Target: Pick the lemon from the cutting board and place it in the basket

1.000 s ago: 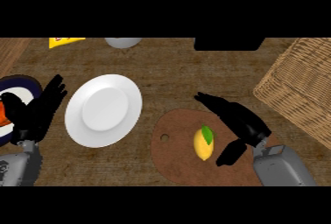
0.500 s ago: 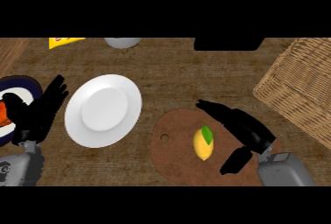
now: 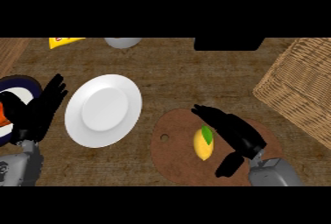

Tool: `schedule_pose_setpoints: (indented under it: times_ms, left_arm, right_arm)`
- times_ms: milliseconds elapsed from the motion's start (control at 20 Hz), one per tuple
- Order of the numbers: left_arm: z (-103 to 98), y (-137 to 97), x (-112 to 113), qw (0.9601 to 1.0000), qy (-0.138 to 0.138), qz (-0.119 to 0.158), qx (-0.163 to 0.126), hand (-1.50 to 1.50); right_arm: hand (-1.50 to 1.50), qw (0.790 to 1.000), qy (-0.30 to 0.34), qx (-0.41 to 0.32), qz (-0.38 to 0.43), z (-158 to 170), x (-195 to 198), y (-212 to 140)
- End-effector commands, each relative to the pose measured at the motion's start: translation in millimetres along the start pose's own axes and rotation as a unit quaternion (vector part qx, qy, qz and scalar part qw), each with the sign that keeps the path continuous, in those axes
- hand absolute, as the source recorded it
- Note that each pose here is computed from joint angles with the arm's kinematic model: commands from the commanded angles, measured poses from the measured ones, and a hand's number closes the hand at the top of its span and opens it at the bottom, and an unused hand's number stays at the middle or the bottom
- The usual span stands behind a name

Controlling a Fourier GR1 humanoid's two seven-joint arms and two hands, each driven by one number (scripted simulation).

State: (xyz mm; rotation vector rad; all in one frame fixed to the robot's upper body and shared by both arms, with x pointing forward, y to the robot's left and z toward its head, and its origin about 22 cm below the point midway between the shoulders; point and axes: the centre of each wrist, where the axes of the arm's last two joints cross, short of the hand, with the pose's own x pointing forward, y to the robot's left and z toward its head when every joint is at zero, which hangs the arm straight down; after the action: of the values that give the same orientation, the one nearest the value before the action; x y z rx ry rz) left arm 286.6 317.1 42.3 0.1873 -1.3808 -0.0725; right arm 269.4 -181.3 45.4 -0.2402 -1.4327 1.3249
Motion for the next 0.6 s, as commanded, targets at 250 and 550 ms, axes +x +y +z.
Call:
schedule_pose_setpoints:
  times_ms: [250, 550]
  left_arm:
    - [-12, -3, 8, 1.0, -0.002, 0.003, -0.005, 0.0]
    - [-2, -6, -13, 0.9999, 0.008, 0.005, 0.008, 0.0]
  right_arm:
    - [1.5, 0.998, 0.008, 0.016, 0.054, -19, 2, 20]
    - [1.5, 0.996, -0.001, 0.028, 0.089, -16, 4, 36]
